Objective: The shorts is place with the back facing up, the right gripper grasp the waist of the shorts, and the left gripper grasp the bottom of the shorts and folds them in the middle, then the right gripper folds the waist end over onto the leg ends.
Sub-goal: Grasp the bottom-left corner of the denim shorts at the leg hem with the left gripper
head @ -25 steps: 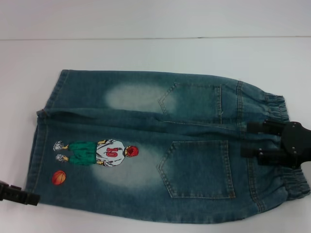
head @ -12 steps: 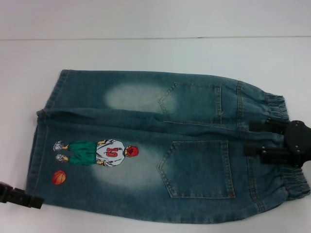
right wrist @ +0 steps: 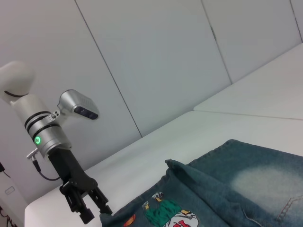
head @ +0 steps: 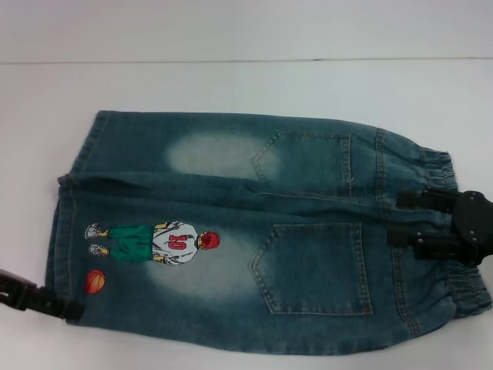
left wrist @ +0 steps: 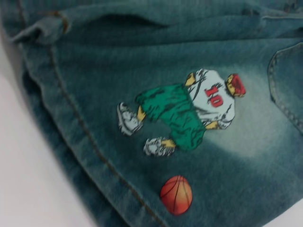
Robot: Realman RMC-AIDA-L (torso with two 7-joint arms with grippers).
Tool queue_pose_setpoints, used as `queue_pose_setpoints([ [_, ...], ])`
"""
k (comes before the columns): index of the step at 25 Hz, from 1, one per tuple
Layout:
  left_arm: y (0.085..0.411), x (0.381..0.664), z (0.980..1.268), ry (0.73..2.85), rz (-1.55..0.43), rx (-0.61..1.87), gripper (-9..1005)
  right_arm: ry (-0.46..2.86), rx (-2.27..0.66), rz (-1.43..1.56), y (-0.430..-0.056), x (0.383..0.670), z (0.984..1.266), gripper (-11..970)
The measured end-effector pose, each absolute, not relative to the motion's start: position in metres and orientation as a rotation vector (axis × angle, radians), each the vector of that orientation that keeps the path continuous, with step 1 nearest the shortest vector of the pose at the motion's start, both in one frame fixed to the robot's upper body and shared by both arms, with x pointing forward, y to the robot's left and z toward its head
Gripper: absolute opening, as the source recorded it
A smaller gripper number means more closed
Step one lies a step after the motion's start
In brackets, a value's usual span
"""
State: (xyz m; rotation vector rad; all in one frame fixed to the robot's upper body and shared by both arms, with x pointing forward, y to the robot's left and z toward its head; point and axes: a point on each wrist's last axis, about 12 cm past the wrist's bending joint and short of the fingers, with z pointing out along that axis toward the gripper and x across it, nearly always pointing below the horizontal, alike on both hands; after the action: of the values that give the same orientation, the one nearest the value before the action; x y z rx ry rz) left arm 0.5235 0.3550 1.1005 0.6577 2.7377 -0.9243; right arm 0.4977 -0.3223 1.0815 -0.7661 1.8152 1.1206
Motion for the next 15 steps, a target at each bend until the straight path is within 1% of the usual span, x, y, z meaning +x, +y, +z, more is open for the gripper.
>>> queue_pose_setpoints([
  [15,0.3543,0.5264,1.1007,2.726,-0.914,0.656,870,1.817,-0.761,1.119,-0.3232,0.4966,1.0809,906],
])
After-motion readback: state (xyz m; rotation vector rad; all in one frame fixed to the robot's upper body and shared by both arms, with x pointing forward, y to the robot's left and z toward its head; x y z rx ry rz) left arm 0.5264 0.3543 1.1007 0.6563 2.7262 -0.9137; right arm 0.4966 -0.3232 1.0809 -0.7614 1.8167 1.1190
